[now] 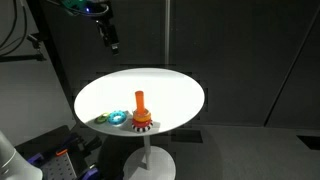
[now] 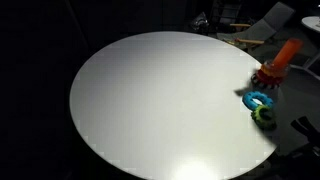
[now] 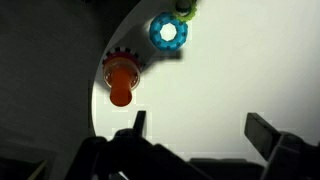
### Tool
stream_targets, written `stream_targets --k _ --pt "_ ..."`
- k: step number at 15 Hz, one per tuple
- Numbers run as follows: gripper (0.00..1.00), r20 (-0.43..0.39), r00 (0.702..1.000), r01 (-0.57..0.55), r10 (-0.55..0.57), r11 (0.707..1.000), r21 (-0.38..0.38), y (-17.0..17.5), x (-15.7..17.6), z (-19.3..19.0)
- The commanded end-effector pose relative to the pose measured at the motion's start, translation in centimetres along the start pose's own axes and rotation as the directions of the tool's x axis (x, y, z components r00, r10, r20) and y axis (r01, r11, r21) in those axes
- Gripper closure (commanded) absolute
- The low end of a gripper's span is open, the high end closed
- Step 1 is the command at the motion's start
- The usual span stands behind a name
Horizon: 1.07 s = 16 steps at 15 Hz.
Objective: Pick up the light green ring and stack it onto the rings stacking stand
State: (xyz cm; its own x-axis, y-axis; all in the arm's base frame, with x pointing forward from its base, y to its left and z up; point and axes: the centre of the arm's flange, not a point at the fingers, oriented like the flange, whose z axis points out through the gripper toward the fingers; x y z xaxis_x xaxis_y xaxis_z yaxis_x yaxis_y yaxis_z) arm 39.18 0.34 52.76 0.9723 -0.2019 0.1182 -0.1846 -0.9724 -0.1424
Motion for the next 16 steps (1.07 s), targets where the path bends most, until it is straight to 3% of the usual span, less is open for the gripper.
stream_targets --k 1,9,16 --pt "0.0 -0.001 1.0 0.0 0.0 1.0 0.0 0.0 0.0 -0.1" --pt "0.0 0.018 1.0 0.015 -0.014 0.999 -0.03 -1.1 0.9 1.0" --pt "0.0 0.121 0.989 0.098 -0.088 0.992 -0.075 -3.1 1.3 5.3"
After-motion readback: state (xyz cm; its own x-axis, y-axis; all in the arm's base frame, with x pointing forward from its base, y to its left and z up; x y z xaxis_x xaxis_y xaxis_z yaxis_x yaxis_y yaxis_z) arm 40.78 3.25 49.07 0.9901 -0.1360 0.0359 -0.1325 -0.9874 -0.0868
